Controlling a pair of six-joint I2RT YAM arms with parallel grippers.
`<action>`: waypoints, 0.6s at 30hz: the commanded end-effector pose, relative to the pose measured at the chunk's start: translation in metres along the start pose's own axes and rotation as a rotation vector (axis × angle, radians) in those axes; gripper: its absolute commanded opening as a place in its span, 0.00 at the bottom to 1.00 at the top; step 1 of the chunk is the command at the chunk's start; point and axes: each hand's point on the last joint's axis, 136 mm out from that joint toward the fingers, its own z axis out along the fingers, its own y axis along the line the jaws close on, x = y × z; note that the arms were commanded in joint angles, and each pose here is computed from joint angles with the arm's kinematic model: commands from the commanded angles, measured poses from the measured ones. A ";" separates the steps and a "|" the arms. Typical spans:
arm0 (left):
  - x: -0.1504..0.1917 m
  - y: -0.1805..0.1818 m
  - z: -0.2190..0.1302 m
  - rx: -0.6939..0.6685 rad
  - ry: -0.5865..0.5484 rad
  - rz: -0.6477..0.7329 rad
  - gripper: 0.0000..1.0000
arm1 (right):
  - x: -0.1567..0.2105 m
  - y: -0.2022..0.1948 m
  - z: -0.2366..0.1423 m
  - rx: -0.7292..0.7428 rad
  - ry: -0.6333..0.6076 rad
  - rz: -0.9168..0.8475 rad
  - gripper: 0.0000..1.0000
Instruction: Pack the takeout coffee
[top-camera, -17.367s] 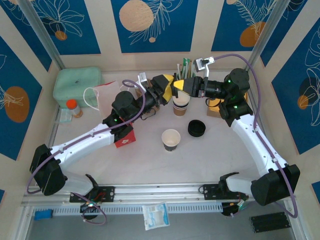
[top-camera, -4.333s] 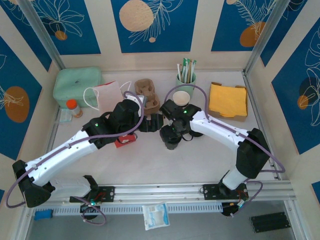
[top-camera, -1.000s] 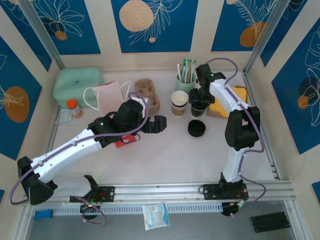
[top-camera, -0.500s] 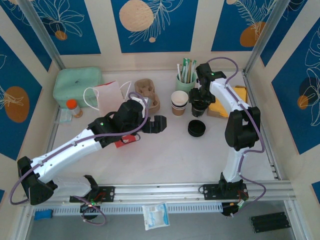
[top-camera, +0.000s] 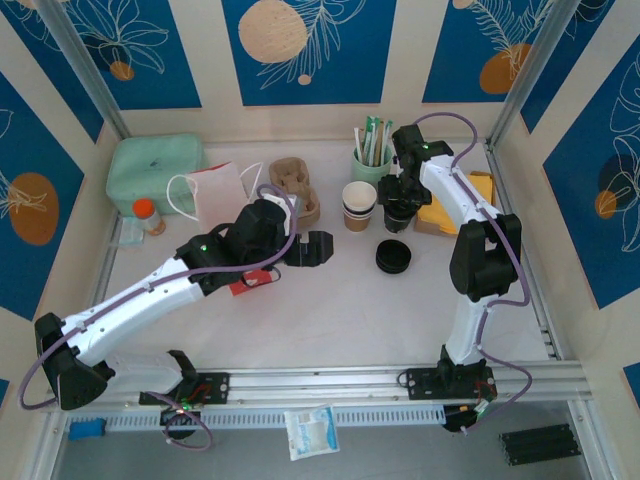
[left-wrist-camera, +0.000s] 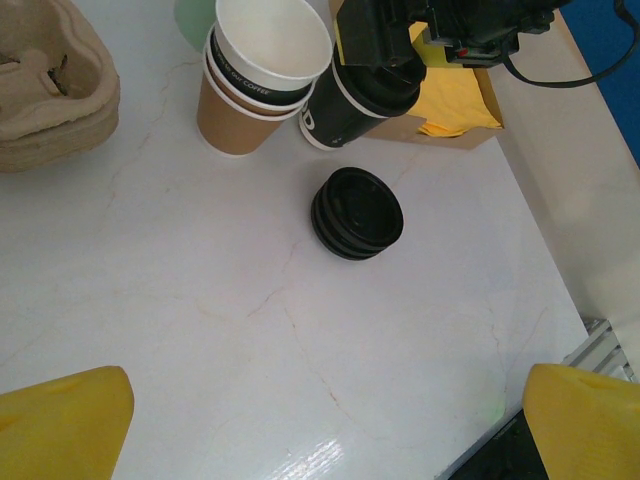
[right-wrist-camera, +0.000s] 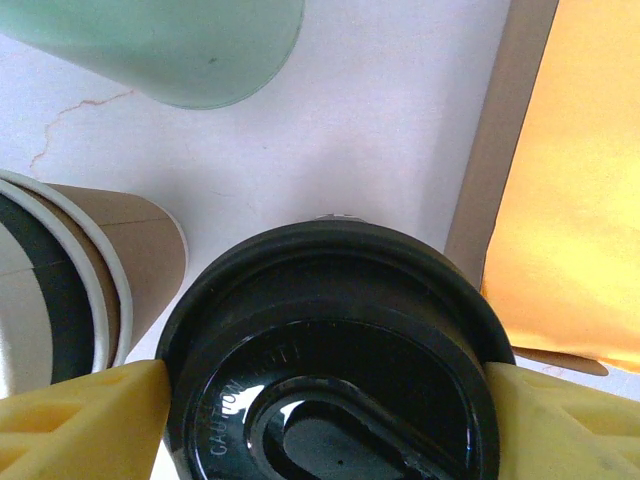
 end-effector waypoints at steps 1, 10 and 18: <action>-0.015 -0.012 -0.008 0.042 -0.037 -0.015 0.99 | -0.004 0.000 -0.015 -0.021 -0.030 0.020 0.81; -0.016 -0.012 -0.009 0.045 -0.038 -0.018 0.99 | -0.003 -0.004 -0.012 -0.052 -0.022 0.055 0.82; -0.017 -0.014 -0.008 0.047 -0.036 -0.015 0.99 | -0.003 0.001 -0.013 -0.124 -0.017 0.096 0.99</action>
